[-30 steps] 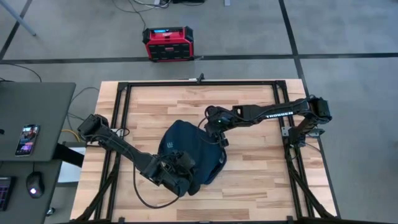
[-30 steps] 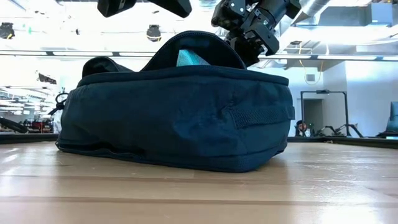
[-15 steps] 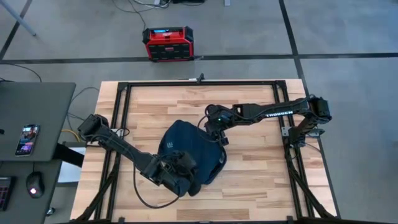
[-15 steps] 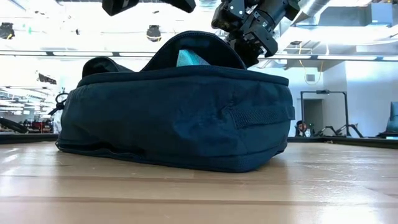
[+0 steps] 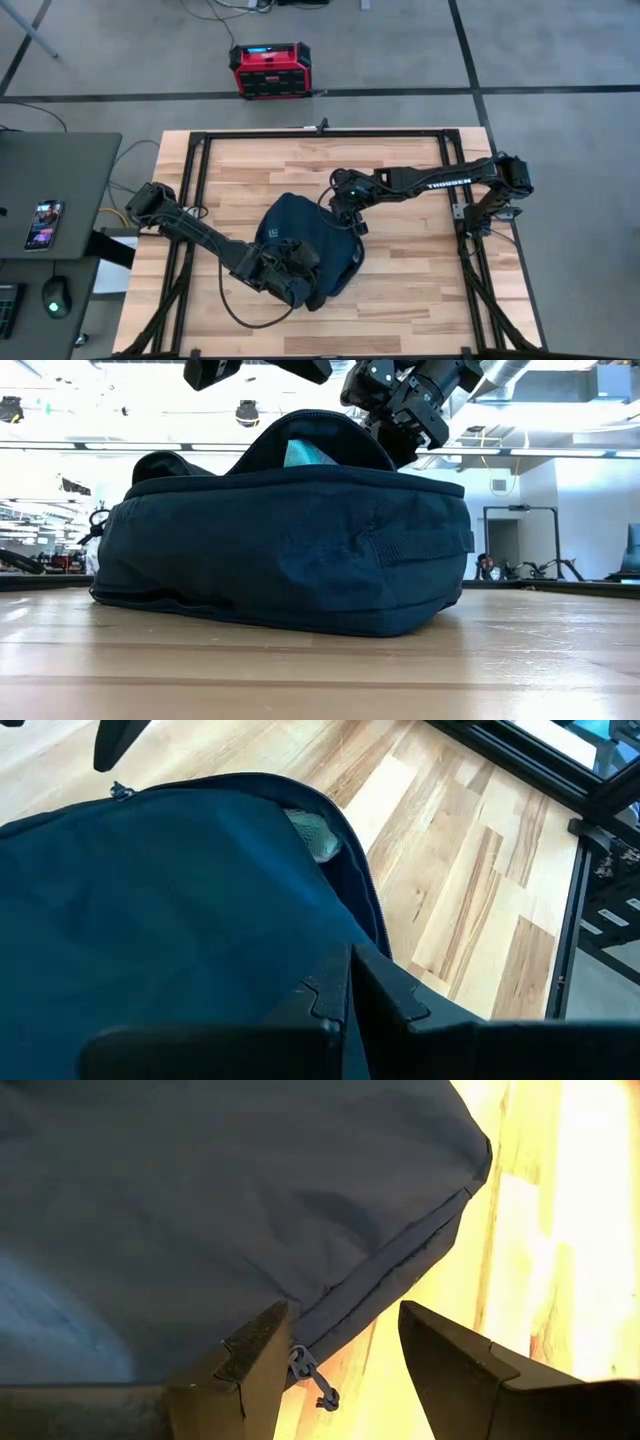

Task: Unpack backpack
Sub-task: Open the backpack

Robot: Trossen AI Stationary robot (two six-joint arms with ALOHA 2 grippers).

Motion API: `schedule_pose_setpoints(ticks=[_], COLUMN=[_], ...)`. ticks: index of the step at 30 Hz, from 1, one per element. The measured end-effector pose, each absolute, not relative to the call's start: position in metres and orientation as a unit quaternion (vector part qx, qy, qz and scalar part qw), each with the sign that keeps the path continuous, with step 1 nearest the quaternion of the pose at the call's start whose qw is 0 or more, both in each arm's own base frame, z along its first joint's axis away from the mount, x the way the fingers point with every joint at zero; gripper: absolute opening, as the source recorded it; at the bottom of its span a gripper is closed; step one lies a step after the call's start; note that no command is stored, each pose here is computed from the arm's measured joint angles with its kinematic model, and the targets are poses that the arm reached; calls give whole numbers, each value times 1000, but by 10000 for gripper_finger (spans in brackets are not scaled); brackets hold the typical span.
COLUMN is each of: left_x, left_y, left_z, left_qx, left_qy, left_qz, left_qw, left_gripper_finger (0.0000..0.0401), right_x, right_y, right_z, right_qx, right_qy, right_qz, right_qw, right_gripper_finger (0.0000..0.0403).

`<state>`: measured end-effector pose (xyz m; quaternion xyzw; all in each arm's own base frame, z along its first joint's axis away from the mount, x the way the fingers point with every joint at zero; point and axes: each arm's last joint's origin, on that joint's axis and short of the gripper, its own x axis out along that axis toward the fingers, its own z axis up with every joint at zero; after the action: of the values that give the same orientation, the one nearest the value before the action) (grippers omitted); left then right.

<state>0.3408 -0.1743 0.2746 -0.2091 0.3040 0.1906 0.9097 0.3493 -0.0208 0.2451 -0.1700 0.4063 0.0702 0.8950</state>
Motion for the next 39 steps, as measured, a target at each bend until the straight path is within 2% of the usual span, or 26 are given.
schedule_pose_setpoints(ticks=[39], left_x=[341], left_y=[-174], left_z=[275], left_qx=[-186], left_qy=[309], left_qz=[182], left_qw=[915], left_gripper_finger=[0], right_x=[347], right_y=[-21], right_z=[243], right_qx=[-154], right_qy=[419], right_qz=[68], right_qw=[892], right_gripper_finger=[180])
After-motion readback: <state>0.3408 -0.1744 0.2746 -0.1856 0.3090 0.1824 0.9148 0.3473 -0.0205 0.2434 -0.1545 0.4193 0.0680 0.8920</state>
